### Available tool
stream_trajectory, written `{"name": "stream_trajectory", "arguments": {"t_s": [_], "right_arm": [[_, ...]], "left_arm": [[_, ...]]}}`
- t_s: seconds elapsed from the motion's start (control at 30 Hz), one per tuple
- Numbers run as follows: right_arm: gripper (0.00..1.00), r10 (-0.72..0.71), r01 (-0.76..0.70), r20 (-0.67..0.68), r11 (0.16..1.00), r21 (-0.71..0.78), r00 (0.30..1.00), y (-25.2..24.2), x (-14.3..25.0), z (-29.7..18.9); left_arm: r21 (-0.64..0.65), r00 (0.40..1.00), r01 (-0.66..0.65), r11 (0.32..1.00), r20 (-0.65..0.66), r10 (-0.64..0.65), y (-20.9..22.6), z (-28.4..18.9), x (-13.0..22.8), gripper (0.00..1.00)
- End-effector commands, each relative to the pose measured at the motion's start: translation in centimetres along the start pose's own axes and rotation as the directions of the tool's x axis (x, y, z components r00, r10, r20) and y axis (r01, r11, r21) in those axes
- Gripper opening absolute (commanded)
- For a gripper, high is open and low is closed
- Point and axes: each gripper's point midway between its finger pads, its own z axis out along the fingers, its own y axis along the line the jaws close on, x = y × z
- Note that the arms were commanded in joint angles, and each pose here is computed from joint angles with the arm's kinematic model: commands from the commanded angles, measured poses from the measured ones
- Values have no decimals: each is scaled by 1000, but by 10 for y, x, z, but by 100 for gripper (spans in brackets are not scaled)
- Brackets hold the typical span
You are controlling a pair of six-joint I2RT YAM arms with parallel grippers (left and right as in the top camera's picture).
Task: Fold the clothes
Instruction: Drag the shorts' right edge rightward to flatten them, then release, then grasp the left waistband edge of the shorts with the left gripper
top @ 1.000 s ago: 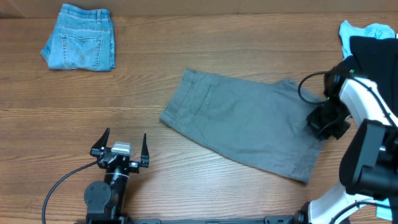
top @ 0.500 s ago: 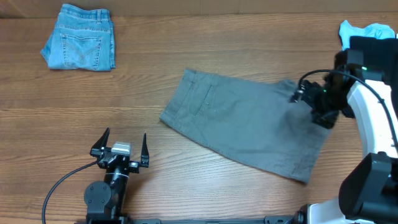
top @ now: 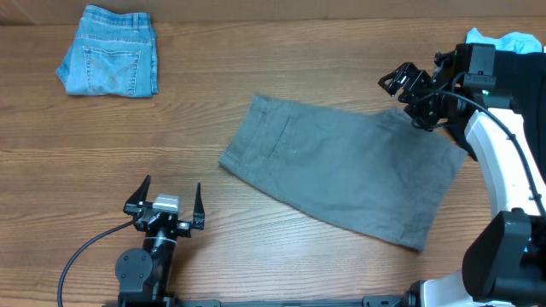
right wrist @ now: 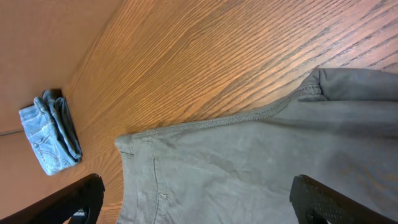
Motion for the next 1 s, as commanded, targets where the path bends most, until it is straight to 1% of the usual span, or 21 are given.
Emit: {"name": "stream_trajectory", "arguments": {"t_s": [0.0,0.03,0.07,0.13,0.17,0.2,0.23,0.33,0.5,0.57,0.6,0.7,0.77,0.8,0.83,0.87,0.93,0.97], "right_arm": [[100,-7,7,23,1000,-11,1000,6,-6,-5],[100,-7,7,23,1000,-11,1000,6,-6,-5],[100,-7,7,23,1000,-11,1000,6,-6,-5],[100,-7,7,23,1000,-11,1000,6,-6,-5],[100,-7,7,23,1000,-11,1000,6,-6,-5],[100,-7,7,22,1000,-12,1000,6,-6,-5],[100,-7,7,23,1000,-11,1000,6,-6,-5],[100,-6,7,23,1000,-11,1000,6,-6,-5],[100,-6,7,23,1000,-11,1000,6,-6,-5],[100,-7,7,23,1000,-11,1000,6,-6,-5],[100,-7,7,23,1000,-11,1000,6,-6,-5],[100,-7,7,23,1000,-11,1000,6,-6,-5],[100,-7,7,23,1000,-11,1000,6,-6,-5],[100,-7,7,22,1000,-12,1000,6,-6,-5],[100,-7,7,23,1000,-11,1000,6,-6,-5],[100,-7,7,23,1000,-11,1000,6,-6,-5],[100,-7,7,23,1000,-11,1000,6,-6,-5],[100,-7,7,23,1000,-11,1000,6,-6,-5]], "left_arm": [[61,1000,-4,998,17,3,-10,0,-3,100],[101,1000,-3,995,29,0,-17,-1,-5,100],[200,998,5,980,59,-17,-34,-4,-12,100],[376,990,-34,926,141,-21,-64,-15,-30,100],[438,984,-46,898,176,-35,-74,-21,-38,100],[453,982,-39,891,184,-51,-76,-23,-42,100],[463,978,-3,887,186,-94,-76,-24,-48,100],[465,972,40,885,187,-142,-74,-24,-56,100],[465,977,60,884,156,-148,-68,-18,-86,100],[467,982,77,881,117,-148,-65,-8,-104,100],[471,987,99,877,65,-147,-62,6,-119,100],[491,981,194,849,-122,-153,-59,44,-138,100],[548,957,271,791,-243,-160,-66,72,-150,100],[567,945,307,764,-275,-176,-70,80,-153,100],[592,905,403,698,-370,-209,-78,94,-151,100],[600,891,435,671,-393,-227,-80,104,-153,100],[589,866,473,655,-447,-223,-83,122,-148,100],[559,847,488,671,-488,-210,-83,133,-140,100]]}}
